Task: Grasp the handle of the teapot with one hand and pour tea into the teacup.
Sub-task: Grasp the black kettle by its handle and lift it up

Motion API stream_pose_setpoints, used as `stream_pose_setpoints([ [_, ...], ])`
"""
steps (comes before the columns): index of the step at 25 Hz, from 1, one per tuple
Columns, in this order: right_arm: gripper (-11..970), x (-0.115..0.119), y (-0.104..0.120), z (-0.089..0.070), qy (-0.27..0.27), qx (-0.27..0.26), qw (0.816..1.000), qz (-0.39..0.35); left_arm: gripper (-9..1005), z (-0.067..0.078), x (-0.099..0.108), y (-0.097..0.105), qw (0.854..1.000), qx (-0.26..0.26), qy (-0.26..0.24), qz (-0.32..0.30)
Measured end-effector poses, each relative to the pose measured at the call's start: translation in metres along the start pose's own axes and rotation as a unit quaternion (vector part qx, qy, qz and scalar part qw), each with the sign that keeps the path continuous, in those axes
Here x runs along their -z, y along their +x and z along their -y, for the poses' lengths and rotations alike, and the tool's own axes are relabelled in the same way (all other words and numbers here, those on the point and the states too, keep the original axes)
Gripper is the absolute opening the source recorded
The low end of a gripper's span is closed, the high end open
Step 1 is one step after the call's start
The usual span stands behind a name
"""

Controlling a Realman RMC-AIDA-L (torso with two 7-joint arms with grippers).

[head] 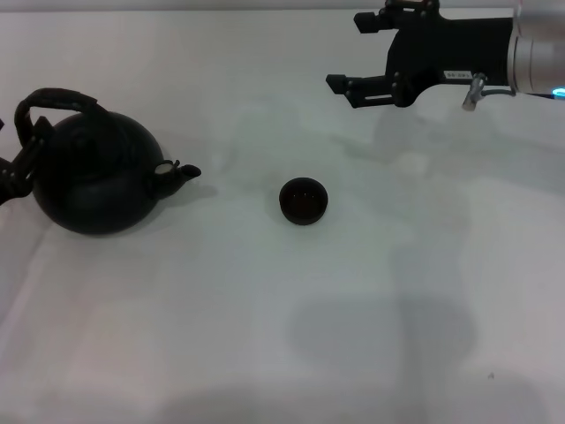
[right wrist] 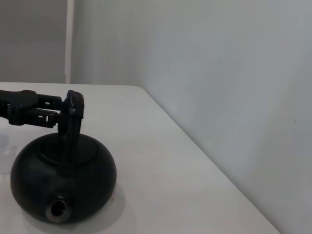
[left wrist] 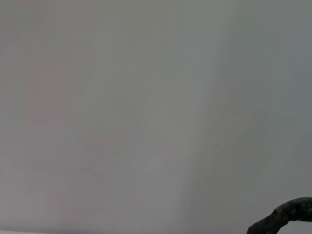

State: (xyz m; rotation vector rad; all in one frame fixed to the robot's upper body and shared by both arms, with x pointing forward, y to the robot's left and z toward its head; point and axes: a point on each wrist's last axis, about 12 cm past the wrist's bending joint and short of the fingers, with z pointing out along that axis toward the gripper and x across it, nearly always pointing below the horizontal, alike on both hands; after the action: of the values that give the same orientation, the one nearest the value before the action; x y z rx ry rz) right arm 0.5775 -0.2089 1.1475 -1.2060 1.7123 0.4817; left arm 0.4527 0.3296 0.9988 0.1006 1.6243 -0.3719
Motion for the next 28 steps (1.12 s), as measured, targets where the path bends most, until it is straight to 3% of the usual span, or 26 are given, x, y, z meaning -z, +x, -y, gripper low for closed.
stream_pose_setpoints([
  [14, 852, -0.002, 0.006, 0.005, 0.018, 0.000, 1.000, -0.006, 727, 0.003, -0.006, 0.003, 1.000, 0.010, 0.001, -0.010],
  [24, 853, -0.003, 0.011, 0.006, 0.024, -0.002, 1.000, -0.011, 278, 0.004, -0.011, 0.001, 1.000, 0.014, 0.009, -0.009],
  [28, 847, -0.003, 0.013, 0.006, 0.024, -0.003, 1.000, -0.012, 184, 0.004, -0.012, 0.000, 1.000, 0.023, 0.009, -0.009],
])
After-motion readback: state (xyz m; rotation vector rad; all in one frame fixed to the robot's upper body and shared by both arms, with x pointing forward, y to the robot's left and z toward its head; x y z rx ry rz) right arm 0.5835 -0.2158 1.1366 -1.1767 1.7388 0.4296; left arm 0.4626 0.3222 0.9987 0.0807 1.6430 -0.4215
